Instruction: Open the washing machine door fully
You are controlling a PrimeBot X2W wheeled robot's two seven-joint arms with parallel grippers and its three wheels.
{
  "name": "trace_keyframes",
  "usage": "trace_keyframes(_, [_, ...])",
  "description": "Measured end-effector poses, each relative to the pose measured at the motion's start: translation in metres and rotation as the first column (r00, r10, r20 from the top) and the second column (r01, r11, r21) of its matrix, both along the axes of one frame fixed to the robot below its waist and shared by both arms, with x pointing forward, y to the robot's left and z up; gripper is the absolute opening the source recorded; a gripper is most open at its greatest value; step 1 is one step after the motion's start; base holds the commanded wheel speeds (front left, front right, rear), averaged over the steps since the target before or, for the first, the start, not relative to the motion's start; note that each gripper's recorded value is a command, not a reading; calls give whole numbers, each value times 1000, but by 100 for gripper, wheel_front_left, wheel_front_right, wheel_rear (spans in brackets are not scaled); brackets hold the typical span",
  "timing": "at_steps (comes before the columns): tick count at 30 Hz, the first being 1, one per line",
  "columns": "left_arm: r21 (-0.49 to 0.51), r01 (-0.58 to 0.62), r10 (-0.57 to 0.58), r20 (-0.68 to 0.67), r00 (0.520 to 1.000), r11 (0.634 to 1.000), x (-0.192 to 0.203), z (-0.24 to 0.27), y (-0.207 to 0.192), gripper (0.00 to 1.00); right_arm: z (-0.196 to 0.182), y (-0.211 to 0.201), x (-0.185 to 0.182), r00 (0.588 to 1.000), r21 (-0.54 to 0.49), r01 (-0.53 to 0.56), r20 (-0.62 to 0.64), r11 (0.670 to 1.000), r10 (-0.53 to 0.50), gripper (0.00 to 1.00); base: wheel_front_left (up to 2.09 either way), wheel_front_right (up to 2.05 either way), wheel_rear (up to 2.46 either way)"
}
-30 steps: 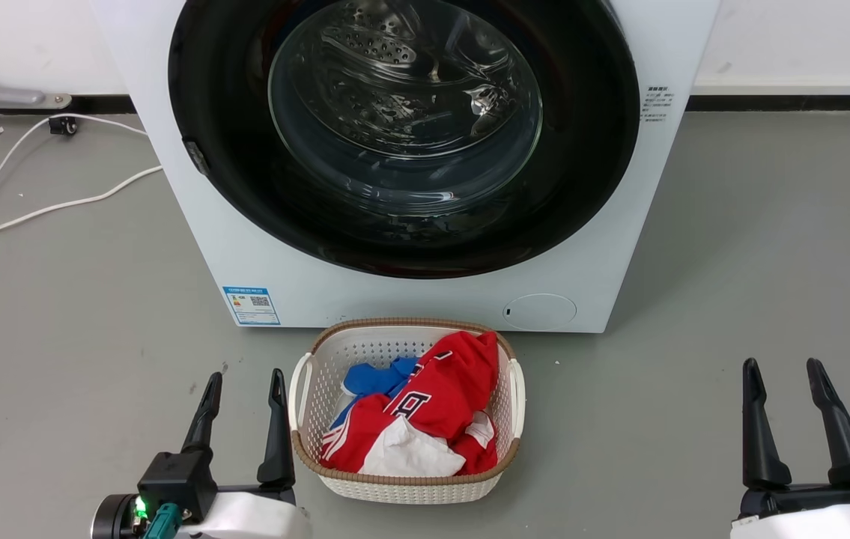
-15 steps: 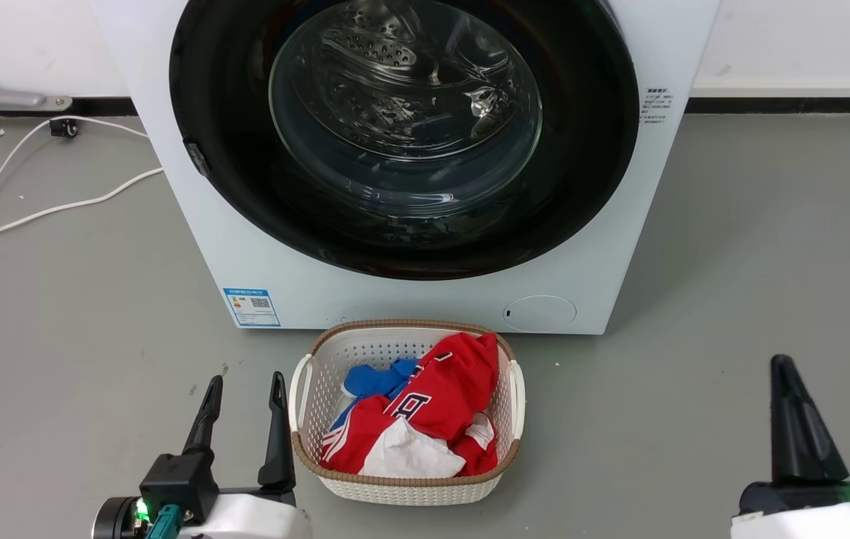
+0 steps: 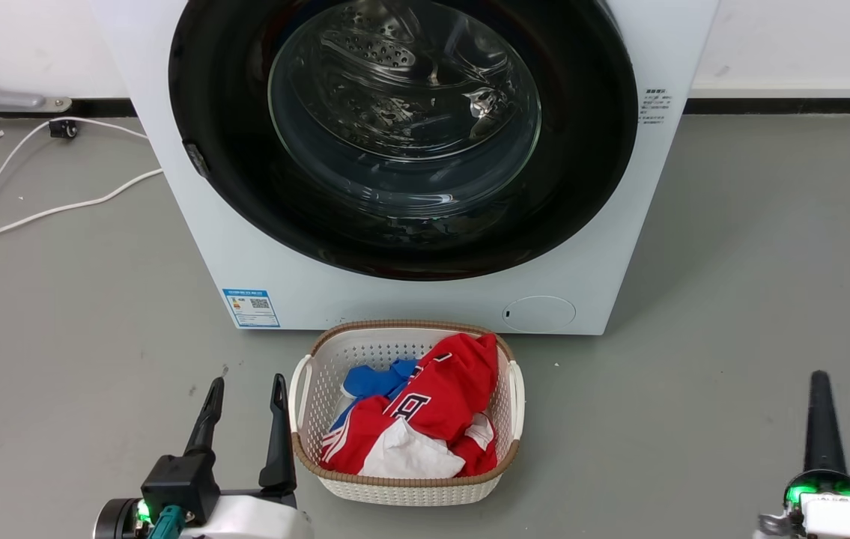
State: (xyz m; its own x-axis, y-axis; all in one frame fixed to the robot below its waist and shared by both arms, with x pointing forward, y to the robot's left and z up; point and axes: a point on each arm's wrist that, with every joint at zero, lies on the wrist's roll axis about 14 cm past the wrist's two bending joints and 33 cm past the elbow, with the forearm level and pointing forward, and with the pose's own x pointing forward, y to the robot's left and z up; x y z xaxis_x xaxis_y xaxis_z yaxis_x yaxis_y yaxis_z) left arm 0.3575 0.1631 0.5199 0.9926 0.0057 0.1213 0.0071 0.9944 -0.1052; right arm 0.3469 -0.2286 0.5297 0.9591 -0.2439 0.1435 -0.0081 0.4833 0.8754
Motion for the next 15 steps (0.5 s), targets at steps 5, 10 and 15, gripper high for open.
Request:
trace_keyframes(5, [-1,-2,2,-2,1000,1000,-1,-1,0,100,-8,10,1,1000,267,-29,18,963,25,0,0,0,0])
trace_keyframes(10, [0,-5,5,-3,1000,1000,-1,-1,1,100,-10,27,2,997,431,-80,37,899,71,0,0,0,0])
trace_keyframes(15, [1,-6,6,-6,1000,1000,0,-2,1,100,-7,31,1,990,479,-143,51,866,135,0,0,0,0])
